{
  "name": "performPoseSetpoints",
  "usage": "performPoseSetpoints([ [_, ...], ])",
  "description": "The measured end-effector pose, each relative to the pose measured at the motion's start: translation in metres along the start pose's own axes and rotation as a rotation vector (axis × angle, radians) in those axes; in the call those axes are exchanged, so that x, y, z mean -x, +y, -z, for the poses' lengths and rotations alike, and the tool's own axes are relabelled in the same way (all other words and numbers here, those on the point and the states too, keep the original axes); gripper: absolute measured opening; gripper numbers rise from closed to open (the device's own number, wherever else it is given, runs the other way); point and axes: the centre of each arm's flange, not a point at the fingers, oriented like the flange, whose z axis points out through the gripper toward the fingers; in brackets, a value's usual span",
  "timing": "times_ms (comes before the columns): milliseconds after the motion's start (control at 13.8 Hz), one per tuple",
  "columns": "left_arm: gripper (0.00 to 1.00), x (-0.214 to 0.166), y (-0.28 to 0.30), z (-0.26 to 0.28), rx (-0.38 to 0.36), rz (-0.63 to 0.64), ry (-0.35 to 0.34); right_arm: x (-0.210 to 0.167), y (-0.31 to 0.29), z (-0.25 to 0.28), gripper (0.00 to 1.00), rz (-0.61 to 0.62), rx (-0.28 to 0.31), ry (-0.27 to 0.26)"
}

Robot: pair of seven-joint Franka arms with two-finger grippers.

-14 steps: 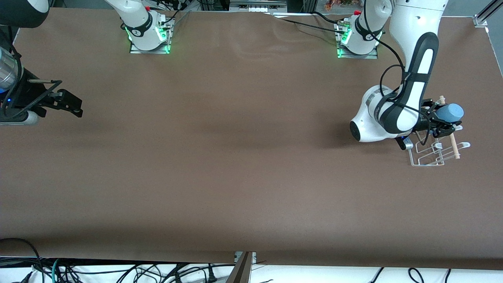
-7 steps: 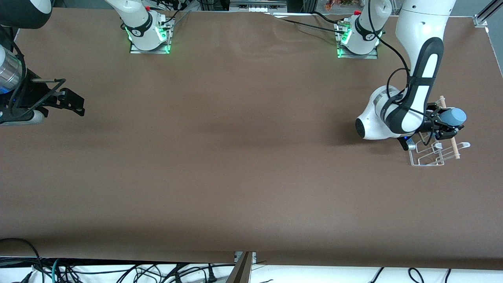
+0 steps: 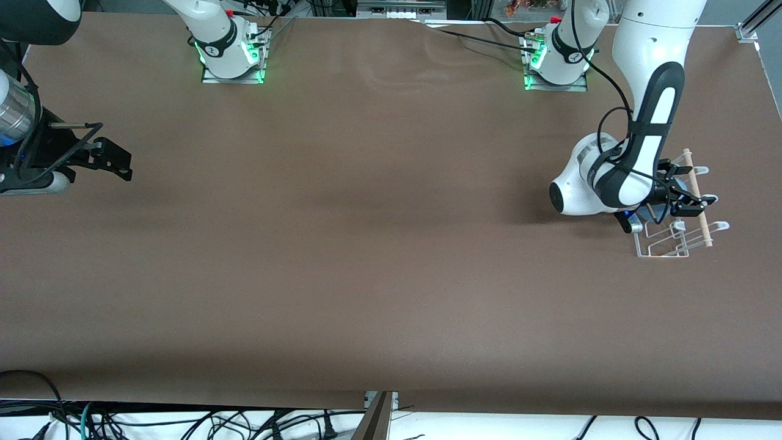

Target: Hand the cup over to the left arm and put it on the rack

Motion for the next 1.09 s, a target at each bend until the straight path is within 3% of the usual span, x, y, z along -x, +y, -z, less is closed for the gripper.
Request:
performPoseSetpoints([
  [145,1.0,0.003,-0.003,0.001,0.003,0.014,0.005,0.0,0.0,0.0,1.0,0.0,0.0,0.001],
  [290,1.0,0.013,-0.011,0.008,0.088,0.059,0.049,0.0,0.0,0.0,1.0,0.0,0.0,0.001],
  [507,1.0,0.048,-0.033,0.032,0.339,0.164,0.207,0.0,0.0,0.0,1.0,0.0,0.0,0.001],
  [870,1.0,0.11,-0.072,0.078,0.824,0.297,0.505,0.0,0.0,0.001,1.0,0.001,0.0,0.001],
  [1087,1.0,0.15,-0.107,0.103,1.004,0.375,0.682,0.0,0.0,0.001,1.0,0.001,0.0,0.002],
])
